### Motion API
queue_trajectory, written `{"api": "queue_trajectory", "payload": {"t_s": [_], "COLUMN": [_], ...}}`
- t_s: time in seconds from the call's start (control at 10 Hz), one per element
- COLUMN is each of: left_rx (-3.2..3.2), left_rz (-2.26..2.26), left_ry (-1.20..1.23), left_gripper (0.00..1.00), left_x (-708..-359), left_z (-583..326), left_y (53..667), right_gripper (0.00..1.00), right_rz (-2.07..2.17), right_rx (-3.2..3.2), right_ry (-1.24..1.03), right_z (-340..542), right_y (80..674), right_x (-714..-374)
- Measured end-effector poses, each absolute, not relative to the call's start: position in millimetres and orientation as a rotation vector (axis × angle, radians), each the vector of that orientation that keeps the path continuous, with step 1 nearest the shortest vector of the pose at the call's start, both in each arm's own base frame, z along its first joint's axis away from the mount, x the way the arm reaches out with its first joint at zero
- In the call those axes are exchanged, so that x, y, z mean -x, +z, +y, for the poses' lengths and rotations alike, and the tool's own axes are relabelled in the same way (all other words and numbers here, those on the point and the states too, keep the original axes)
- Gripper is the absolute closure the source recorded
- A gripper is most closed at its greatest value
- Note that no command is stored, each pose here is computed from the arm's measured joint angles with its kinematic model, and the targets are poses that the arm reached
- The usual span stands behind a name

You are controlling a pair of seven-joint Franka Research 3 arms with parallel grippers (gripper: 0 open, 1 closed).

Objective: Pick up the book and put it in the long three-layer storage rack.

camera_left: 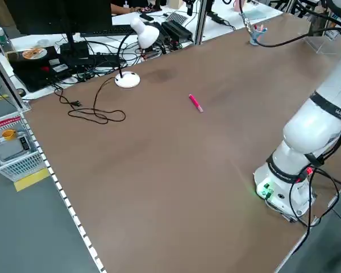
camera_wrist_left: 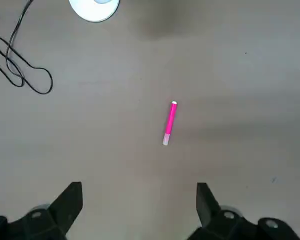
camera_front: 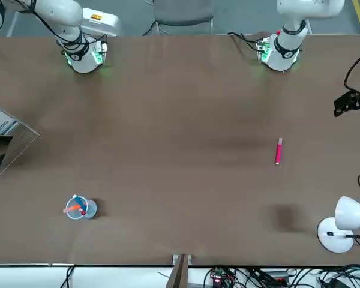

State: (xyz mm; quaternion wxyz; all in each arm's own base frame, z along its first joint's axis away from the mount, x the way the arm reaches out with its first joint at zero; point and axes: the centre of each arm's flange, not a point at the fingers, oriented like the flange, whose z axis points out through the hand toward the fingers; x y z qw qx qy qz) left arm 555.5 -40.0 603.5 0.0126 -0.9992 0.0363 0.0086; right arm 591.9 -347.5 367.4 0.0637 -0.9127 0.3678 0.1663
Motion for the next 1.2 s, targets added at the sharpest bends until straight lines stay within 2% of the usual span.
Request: {"api": "queue_trajectory", "payload": {"t_s": [1.2], "left_rx": [3.114], "left_rz": [0.113], "left_ry": [0.027], "left_gripper": [0.00], "left_x": [-555.5], "left_z": [-40.0], "left_y": [603.5], "right_gripper": [0.84], "right_rz": [1.104], "right_rx": [2.783], "right_ry": [0.437], "right_z": [-349.4], "right_y": [362.5], "right_x": [-599.8]}}
